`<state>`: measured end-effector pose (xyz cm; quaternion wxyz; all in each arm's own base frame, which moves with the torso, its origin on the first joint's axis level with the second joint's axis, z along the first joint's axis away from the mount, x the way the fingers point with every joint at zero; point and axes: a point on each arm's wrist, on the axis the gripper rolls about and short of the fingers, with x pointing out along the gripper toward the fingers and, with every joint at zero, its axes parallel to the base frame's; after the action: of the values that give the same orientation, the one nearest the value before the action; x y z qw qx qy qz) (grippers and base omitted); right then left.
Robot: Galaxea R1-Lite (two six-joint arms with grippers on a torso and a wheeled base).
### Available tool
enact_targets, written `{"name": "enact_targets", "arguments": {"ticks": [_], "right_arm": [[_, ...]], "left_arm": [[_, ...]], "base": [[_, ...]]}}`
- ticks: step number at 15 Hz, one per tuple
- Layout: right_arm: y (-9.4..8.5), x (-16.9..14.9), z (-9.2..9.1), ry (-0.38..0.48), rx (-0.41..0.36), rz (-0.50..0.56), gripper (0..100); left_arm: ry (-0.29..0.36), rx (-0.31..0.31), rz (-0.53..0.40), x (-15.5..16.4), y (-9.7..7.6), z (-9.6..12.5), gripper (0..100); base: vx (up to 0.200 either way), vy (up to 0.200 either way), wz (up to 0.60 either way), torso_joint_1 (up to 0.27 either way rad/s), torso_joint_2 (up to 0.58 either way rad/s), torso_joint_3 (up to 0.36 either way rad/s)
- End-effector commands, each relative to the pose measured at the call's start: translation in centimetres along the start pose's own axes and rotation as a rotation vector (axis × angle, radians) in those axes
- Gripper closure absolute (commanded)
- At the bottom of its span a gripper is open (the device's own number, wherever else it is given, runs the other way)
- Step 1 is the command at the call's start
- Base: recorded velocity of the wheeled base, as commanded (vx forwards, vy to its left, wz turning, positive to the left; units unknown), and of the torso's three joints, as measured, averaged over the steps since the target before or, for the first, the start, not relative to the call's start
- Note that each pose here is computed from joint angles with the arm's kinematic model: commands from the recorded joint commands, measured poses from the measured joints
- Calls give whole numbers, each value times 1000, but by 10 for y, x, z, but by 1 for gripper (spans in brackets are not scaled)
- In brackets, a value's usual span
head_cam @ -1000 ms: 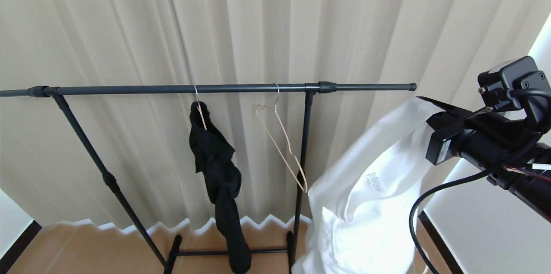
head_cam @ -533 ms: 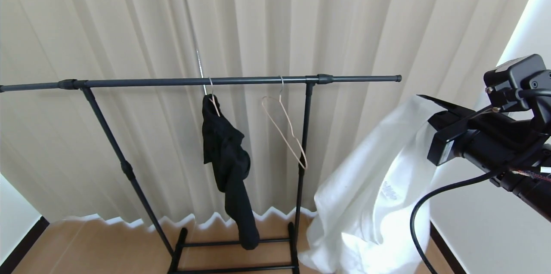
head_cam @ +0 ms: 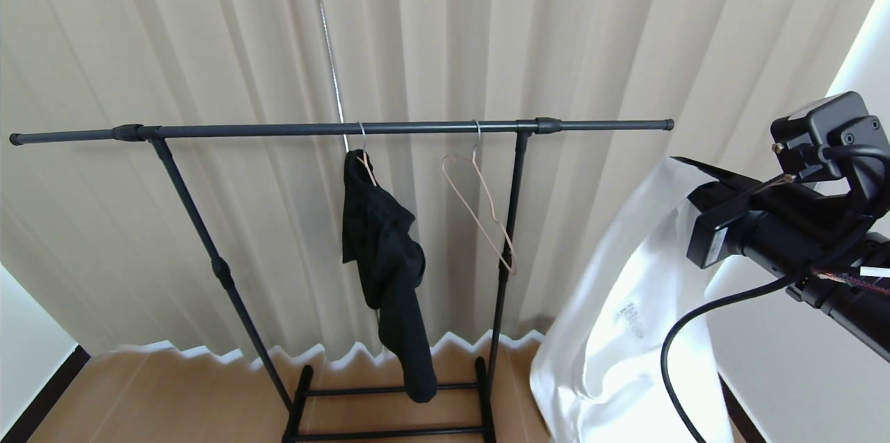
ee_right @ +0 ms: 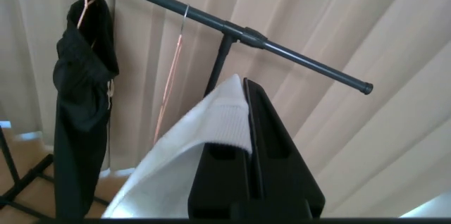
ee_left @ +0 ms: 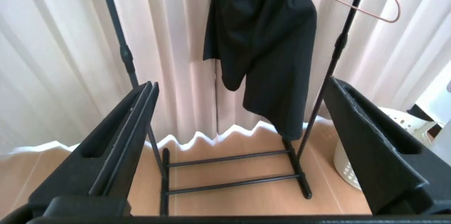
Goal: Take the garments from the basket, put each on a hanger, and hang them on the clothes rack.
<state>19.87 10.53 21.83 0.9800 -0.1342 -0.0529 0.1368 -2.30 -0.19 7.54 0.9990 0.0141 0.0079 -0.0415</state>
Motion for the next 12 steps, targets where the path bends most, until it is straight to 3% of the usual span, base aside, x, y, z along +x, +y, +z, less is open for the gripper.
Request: {"name": "enact_targets", "arguments": {"ticks": [1, 3, 7, 10, 11, 12], "right_arm": [[0, 1, 0, 3, -1, -1, 100], [0, 4, 0, 10, -3, -20, 100], [3, 26, 1, 55, 3, -147, 100], [11, 45, -9, 91, 37, -154, 100], [13, 48, -10, 92, 54, -152, 100], [14, 52, -12, 94, 77, -152, 100]], "left_arm": [[3, 0, 0, 0, 0, 0, 0], [44, -2, 8, 3, 0, 1, 0], [321, -41, 11, 28, 3, 13, 0], [472, -142, 13, 69, 8, 55, 0], [508, -162, -13, 82, 7, 64, 0], [550, -203, -96, 105, -1, 79, 0]], "base": [[0, 0, 0, 0, 0, 0], [0, 0, 0, 0, 0, 0], [0, 0, 0, 0, 0, 0], [0, 0, 0, 0, 0, 0], [0, 0, 0, 0, 0, 0], [0, 0, 0, 0, 0, 0]]}}
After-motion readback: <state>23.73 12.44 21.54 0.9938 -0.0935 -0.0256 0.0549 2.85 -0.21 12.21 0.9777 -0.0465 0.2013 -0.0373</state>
